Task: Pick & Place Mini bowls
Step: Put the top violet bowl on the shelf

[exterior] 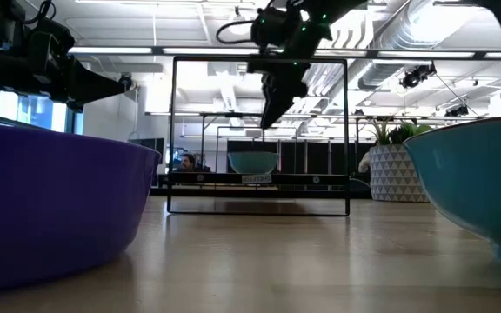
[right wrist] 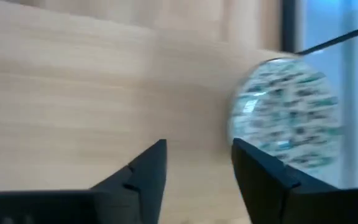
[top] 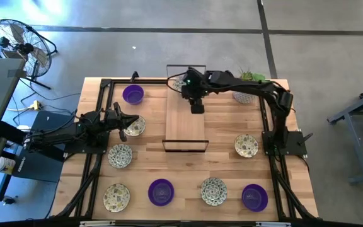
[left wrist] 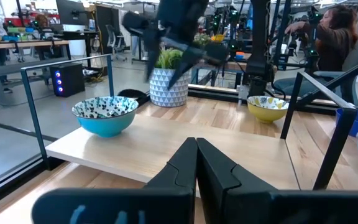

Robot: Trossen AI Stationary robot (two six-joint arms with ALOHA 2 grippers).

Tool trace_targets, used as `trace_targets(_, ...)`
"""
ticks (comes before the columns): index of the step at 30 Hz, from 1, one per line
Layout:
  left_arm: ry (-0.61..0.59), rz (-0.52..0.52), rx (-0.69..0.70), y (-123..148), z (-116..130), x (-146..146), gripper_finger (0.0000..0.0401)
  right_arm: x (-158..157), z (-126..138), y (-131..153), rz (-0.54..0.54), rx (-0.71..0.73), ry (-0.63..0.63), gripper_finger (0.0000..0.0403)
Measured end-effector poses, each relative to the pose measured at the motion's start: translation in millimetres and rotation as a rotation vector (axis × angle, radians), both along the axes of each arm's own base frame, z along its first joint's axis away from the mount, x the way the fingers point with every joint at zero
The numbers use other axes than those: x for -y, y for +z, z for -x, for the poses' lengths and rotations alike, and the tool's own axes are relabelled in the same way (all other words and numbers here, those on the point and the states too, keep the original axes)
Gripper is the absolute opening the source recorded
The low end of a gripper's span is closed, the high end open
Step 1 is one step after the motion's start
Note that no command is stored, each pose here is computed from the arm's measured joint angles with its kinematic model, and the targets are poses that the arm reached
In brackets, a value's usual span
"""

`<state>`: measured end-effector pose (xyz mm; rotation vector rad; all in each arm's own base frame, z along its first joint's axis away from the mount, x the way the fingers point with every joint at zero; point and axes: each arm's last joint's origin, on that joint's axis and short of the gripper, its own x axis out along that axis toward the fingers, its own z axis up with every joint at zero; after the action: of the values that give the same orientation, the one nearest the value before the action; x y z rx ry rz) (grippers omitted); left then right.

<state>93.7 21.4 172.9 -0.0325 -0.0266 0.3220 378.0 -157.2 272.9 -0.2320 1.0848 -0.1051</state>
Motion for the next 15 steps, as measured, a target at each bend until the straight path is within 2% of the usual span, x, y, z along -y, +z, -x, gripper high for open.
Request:
trace_targets(4,-0.003,0.001,-0.002,-0.3,0.0,0.1,0.0000,-12.7,10.4,-1.8,-0.020,0.018,0.022,0.0090)
trace_targets(8,-0.033,0.001,-0.003,-0.4,-0.3,0.9,0.0000,-23.5,29.6,-6.8,-0.020,0.118,0.035,0.0015)
trace_targets(10,-0.048,0.001,-0.003,-0.5,-0.5,1.3,0.0000,-28.4,43.2,-10.2,-0.020,0.189,0.010,0.0009)
trace_targets(12,-0.052,0.001,-0.002,-0.5,-0.5,1.4,0.0000,-33.9,57.6,-11.0,-0.010,0.292,-0.022,0.0020)
trace_targets(15,-0.084,-0.004,0.003,-0.1,-0.8,2.3,0.0000,-44.2,77.6,-9.5,0.034,0.518,-0.045,0.0026)
